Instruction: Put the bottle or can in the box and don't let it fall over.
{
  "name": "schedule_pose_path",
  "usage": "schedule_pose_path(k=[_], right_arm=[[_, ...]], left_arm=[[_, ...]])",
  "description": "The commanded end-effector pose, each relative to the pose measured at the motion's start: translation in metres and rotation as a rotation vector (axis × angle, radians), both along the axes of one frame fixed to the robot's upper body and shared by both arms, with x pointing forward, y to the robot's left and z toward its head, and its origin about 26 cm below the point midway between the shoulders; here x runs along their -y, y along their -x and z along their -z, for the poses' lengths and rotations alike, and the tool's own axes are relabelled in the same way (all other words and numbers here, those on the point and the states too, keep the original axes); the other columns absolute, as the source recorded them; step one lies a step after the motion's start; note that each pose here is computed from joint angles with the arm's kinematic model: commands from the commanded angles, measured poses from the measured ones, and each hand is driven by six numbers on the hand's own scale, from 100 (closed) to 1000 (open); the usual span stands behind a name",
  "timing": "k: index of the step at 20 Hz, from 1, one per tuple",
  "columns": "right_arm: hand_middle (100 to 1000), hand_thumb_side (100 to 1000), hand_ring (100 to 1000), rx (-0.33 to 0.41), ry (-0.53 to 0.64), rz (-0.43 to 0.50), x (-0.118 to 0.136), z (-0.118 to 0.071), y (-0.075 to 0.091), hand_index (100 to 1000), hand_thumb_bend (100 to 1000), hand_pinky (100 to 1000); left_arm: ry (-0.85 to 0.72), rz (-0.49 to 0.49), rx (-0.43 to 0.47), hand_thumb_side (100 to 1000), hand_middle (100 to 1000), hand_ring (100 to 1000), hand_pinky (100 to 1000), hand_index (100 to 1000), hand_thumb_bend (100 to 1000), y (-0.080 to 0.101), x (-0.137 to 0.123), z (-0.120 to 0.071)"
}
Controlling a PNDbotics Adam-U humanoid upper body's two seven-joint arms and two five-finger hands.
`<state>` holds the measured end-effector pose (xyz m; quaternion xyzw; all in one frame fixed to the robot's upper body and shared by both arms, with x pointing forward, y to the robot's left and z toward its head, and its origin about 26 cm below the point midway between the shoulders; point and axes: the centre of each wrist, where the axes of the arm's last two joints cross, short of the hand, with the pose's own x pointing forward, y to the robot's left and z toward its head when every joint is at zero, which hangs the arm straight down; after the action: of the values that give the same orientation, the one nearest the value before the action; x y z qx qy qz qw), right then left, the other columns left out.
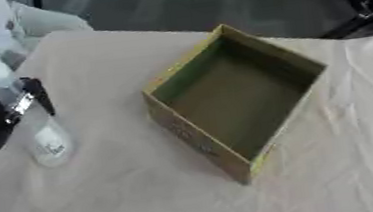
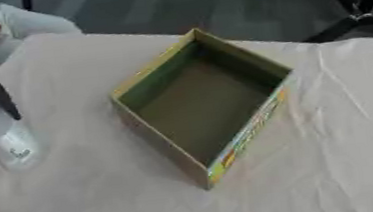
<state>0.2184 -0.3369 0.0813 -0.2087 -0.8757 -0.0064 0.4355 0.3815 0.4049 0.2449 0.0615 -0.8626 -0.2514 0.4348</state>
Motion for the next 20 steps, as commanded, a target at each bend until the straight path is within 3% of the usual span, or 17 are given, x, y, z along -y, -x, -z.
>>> schedule_pose_path(k=[1,20], right_arm=[[1000,581,1000,0.013,0.018,0.001,0.004,-0.006,0.001,916,100,947],[1000,576,1000,0.014,0.022,-0.002,0.009,-0.007,0.003,918,100,949]], left_arm=[[-0.021,0.018,0.039,566,396,284,489,172,100,0.003,0.003,-0.013],[0.032,0.144,0.130,568,388,283,491,172,100,0.021,0.028,-0.048]])
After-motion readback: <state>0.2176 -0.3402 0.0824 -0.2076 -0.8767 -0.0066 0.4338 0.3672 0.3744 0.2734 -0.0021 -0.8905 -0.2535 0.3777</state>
